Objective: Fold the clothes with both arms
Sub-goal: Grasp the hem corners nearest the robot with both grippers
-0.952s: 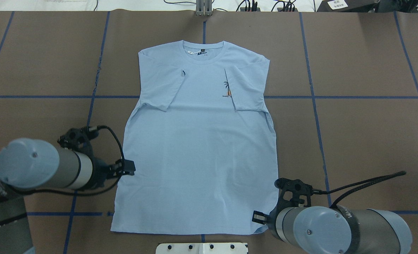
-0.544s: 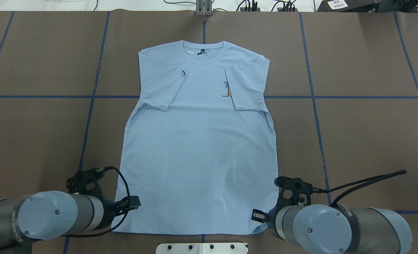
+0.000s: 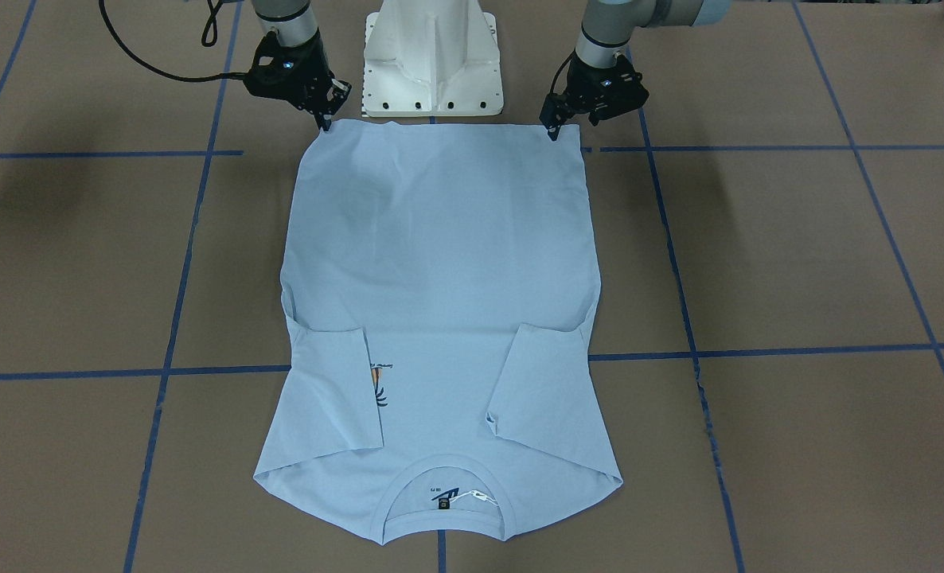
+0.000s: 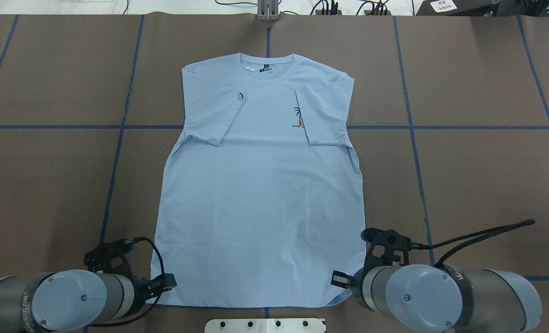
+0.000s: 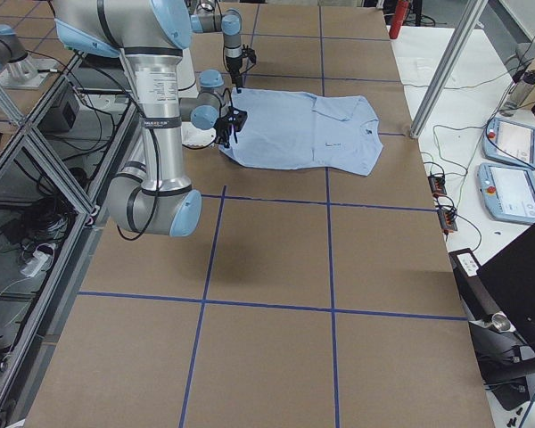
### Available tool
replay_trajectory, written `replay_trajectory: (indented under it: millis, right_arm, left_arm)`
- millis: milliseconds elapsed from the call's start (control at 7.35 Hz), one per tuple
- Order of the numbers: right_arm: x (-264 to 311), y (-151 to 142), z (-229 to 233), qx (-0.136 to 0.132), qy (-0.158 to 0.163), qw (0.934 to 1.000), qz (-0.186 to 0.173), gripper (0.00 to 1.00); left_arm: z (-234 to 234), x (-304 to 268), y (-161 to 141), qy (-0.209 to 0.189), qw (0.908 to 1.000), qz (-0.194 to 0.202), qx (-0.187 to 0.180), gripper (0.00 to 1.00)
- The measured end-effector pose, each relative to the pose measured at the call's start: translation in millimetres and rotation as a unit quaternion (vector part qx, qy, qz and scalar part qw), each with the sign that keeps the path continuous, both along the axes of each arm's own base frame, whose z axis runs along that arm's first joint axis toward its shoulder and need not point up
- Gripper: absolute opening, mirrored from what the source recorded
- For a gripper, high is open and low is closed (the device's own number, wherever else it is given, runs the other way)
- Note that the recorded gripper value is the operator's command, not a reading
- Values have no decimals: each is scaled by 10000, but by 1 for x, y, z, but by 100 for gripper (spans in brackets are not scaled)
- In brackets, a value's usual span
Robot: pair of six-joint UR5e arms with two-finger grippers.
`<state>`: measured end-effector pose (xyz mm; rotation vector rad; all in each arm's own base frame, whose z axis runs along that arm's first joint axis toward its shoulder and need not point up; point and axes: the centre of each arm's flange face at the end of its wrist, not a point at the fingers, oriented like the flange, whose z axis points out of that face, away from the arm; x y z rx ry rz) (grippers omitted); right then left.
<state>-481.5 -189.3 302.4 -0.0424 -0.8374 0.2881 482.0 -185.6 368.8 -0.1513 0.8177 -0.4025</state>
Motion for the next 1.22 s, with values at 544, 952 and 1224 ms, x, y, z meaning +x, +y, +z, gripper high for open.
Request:
replay_trajectory:
  millis: [544,952,1224]
  right_arm:
    - [1,-2,1,-3,6,10000,14,0]
    - [2,-3,2,-9,18,10000,20,0]
    - [3,-3,4,-18,37,10000,15,0]
  left_arm:
    - [3,0,0,-36,10000,-7,-8,26]
    - [1,-1,0,-19,10000,-8,-6,3]
    - [-3,-2,1,-48,10000,-8,-8,0]
